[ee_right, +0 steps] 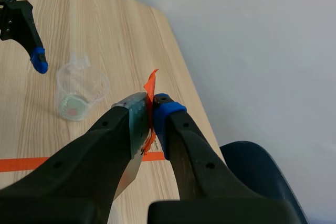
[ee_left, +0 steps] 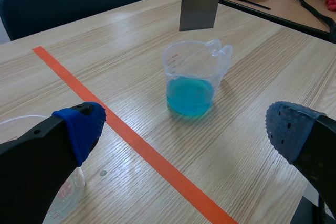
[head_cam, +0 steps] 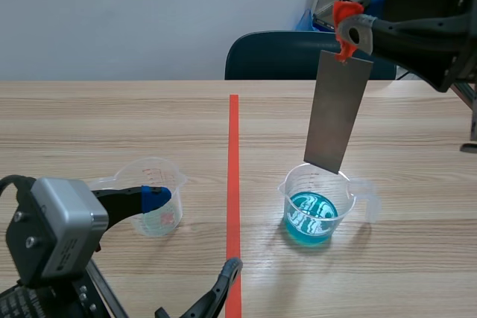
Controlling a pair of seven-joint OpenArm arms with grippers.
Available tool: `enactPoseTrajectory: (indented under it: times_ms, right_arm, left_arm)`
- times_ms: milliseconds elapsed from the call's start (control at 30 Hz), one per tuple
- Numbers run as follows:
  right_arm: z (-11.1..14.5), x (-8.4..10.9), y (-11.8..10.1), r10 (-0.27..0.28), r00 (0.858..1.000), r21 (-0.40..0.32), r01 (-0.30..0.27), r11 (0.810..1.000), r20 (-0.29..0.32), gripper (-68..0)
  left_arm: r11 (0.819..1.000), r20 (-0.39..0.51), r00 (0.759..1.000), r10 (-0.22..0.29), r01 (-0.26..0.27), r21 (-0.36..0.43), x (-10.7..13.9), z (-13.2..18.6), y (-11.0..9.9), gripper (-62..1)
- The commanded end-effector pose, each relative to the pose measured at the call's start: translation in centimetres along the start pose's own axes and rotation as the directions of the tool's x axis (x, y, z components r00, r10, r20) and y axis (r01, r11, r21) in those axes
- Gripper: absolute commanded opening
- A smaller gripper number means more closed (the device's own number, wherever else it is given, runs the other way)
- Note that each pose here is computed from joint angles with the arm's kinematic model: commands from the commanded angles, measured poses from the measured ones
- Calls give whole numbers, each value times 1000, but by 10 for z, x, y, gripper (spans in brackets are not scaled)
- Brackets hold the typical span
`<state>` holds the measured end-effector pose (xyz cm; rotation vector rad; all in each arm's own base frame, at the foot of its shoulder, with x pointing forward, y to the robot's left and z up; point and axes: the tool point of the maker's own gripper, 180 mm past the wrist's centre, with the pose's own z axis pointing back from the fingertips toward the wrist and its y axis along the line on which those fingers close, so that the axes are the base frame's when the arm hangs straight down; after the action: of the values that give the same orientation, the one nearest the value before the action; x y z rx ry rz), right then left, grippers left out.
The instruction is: Do the redox reaction experiment
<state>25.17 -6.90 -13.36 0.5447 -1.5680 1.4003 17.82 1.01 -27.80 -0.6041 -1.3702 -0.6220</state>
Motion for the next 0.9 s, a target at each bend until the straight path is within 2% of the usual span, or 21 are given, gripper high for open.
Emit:
enactPoseTrajectory:
  times_ms: [0,233,567,867]
  right_arm:
    - [0,6,-3,18,1000,-3,-18,1000,19,-667]
    - [-2,-3,5,26,1000,4,-26,1000,-9,-667]
    - [0,-16,4,7,1000,-20,-8,1000,-21,-667]
    - [-1,-31,12,-9,999,-16,9,1000,-32,-667]
  left_arm:
    - [1000,43,999,9,-9,-4,12,-2,-3,14]
    - [1000,43,999,9,-9,-4,12,-2,-3,14]
    - [1000,43,999,9,-9,-4,12,-2,-3,14]
    - [1000,43,999,9,-9,-4,12,-2,-3,14]
